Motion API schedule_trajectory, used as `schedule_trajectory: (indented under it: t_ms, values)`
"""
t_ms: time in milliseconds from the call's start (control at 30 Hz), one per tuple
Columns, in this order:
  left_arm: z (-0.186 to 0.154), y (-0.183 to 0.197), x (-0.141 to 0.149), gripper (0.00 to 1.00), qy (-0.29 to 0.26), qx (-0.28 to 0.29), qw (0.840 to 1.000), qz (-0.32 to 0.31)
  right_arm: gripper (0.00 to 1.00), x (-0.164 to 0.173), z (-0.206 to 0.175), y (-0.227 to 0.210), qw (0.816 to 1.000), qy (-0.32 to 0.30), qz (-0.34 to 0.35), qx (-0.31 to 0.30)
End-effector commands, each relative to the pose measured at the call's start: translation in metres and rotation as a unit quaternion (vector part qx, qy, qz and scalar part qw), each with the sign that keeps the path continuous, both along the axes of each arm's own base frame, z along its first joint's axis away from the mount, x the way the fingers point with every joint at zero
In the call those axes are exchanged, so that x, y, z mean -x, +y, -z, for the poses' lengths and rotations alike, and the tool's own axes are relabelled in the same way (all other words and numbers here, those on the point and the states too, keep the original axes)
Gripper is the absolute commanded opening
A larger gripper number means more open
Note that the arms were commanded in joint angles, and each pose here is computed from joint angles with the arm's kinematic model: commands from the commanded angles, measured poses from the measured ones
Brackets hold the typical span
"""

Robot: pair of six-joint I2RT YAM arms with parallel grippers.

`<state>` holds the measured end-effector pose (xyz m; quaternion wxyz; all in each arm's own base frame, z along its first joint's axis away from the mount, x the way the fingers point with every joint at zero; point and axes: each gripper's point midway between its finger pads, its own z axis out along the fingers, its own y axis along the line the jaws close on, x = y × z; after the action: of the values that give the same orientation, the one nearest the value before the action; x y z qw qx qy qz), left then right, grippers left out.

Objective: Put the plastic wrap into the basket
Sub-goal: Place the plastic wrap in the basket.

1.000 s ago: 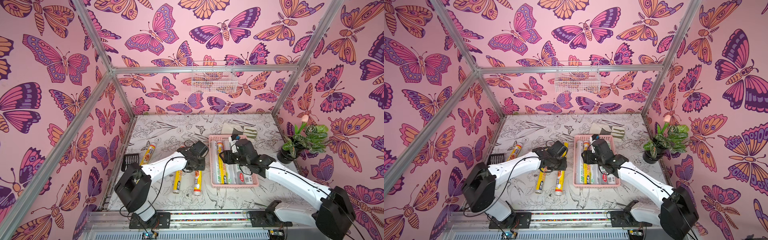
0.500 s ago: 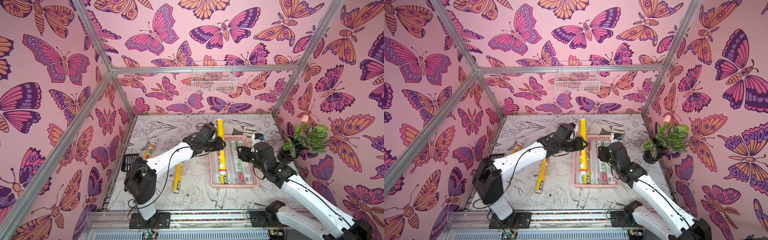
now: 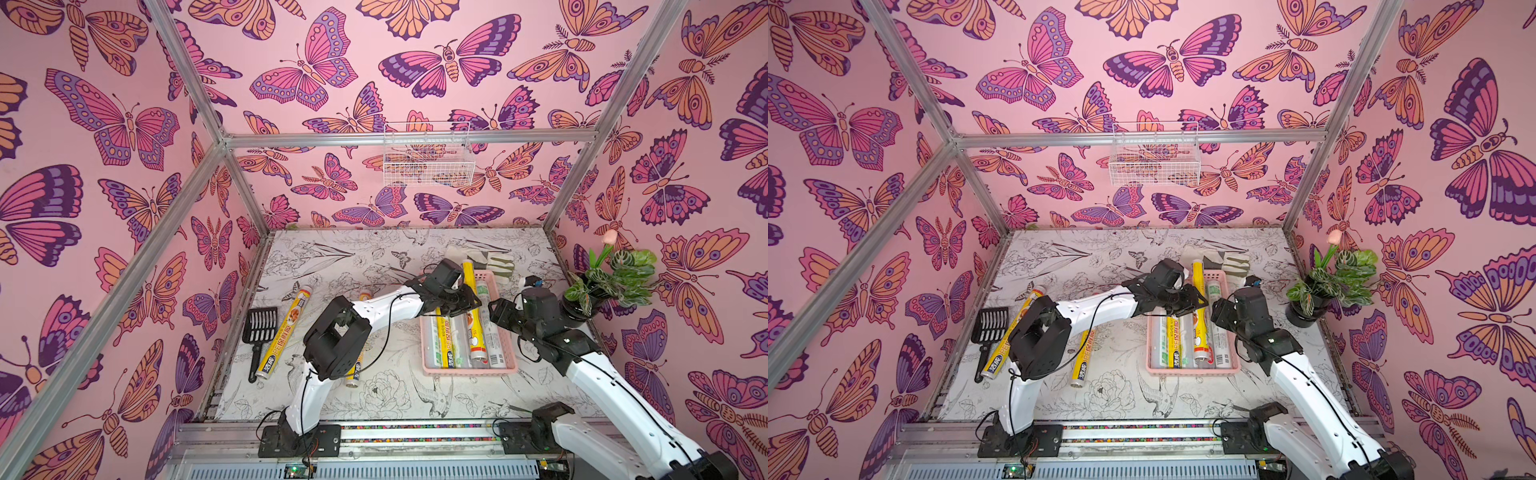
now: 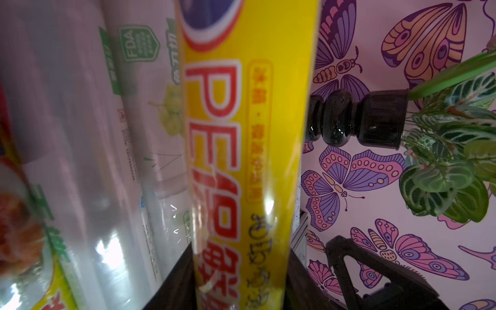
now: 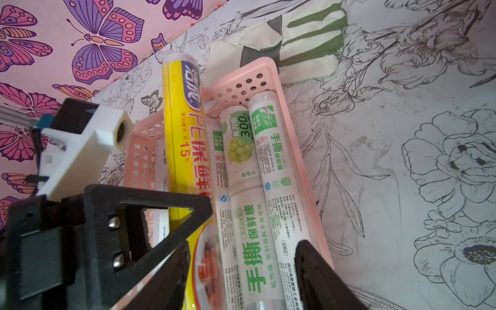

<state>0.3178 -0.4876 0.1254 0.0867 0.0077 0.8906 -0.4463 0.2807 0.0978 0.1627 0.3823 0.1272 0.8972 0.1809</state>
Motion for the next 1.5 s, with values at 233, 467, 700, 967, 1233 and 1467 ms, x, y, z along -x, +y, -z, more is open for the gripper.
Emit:
schedule_trajectory:
  t_ms: [233, 467, 700, 967, 1233, 1467]
  values:
    - [0.012, -0.022, 0.001, 0.3, 0.032, 0.014, 0.999, -0.005, 0.62, 0.007, 0.017, -0.018, 0.997, 0.038, 0.015, 0.06]
    - [0.021, -0.028, -0.001, 0.32, 0.034, 0.005, 0.999, -0.005, 0.59, 0.007, 0.024, -0.014, 0.997, 0.047, 0.002, 0.057]
    - [0.034, -0.026, 0.003, 0.35, 0.051, -0.014, 0.999, -0.003, 0.6, 0.006, 0.024, -0.016, 0.996, 0.047, 0.001, 0.069]
    - [0.034, -0.02, 0.011, 0.4, 0.055, -0.032, 0.998, 0.005, 0.62, 0.005, 0.017, -0.023, 0.996, 0.033, 0.015, 0.082]
    - [0.022, -0.021, 0.023, 0.43, 0.049, -0.033, 0.998, 0.016, 0.62, 0.005, 0.011, -0.028, 0.996, 0.018, 0.026, 0.086]
    - [0.031, -0.02, 0.029, 0.51, 0.056, -0.046, 0.997, 0.016, 0.63, 0.005, 0.013, -0.027, 0.996, 0.021, 0.025, 0.084]
